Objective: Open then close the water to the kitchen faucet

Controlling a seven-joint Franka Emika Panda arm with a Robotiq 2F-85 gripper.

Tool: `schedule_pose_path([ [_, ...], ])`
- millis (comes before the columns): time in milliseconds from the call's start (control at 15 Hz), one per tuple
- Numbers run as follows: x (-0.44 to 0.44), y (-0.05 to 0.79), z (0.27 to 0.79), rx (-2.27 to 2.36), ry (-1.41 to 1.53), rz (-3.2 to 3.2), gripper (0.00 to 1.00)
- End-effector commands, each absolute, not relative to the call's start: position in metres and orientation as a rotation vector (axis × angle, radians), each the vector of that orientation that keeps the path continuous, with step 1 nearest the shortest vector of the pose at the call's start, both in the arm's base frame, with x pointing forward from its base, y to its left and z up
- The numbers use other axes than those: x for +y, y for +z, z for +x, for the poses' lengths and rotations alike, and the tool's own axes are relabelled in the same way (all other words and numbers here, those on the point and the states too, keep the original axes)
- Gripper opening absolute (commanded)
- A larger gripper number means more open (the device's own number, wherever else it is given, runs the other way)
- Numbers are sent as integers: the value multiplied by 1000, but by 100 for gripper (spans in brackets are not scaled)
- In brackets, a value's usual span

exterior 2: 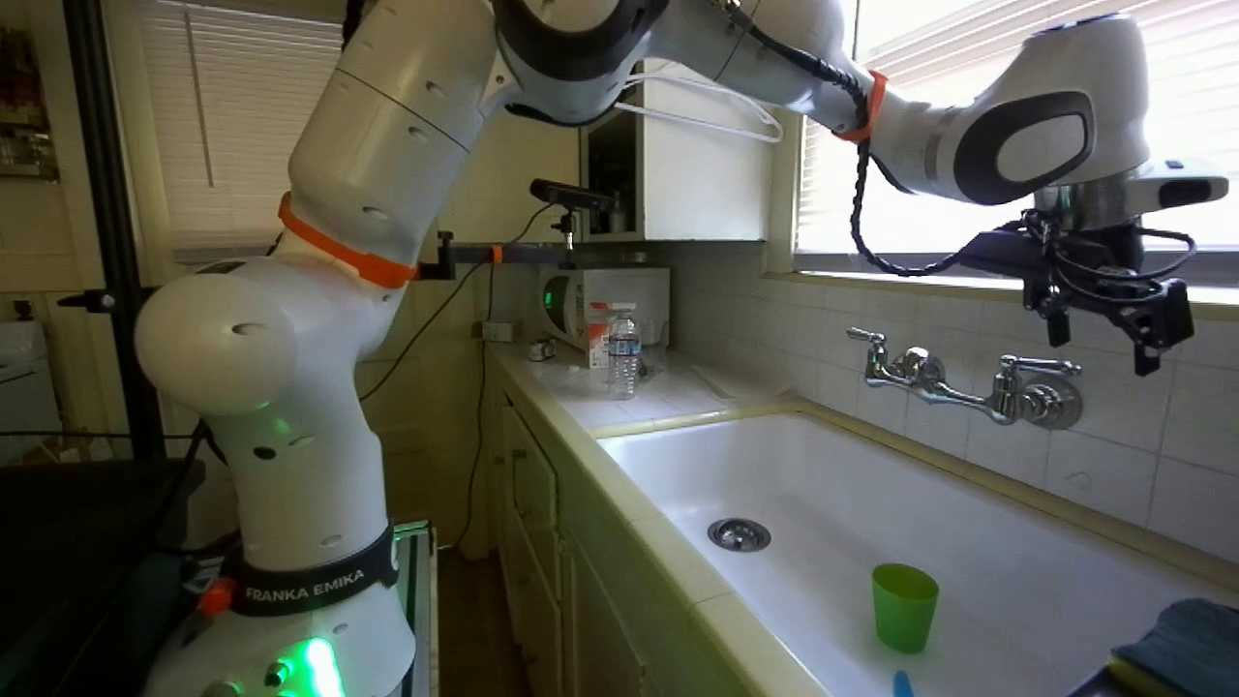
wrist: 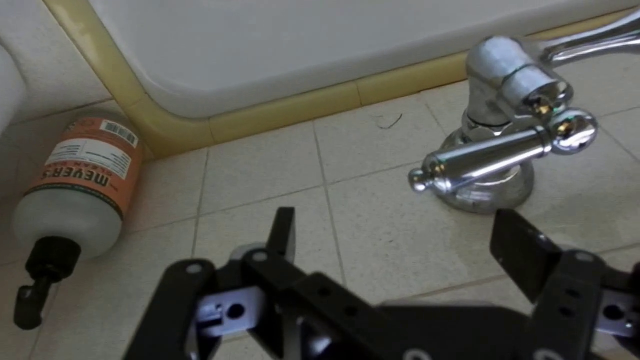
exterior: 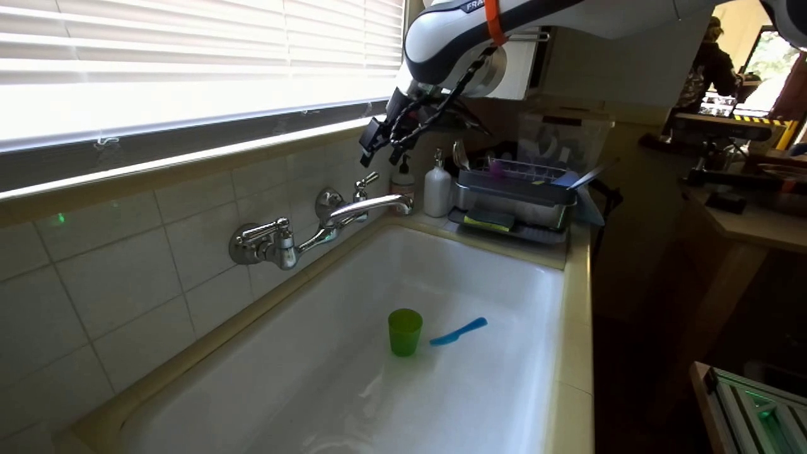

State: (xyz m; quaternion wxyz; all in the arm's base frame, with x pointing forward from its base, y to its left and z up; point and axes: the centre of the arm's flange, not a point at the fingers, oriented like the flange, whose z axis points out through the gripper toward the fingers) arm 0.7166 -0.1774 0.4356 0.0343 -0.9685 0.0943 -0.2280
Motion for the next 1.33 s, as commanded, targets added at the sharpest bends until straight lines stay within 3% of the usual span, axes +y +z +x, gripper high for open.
schedule_pose_path([
  [0,-183,426,739,213,-681,-2995,100],
  [1267,-181,421,739,226,-409,-3134,100],
])
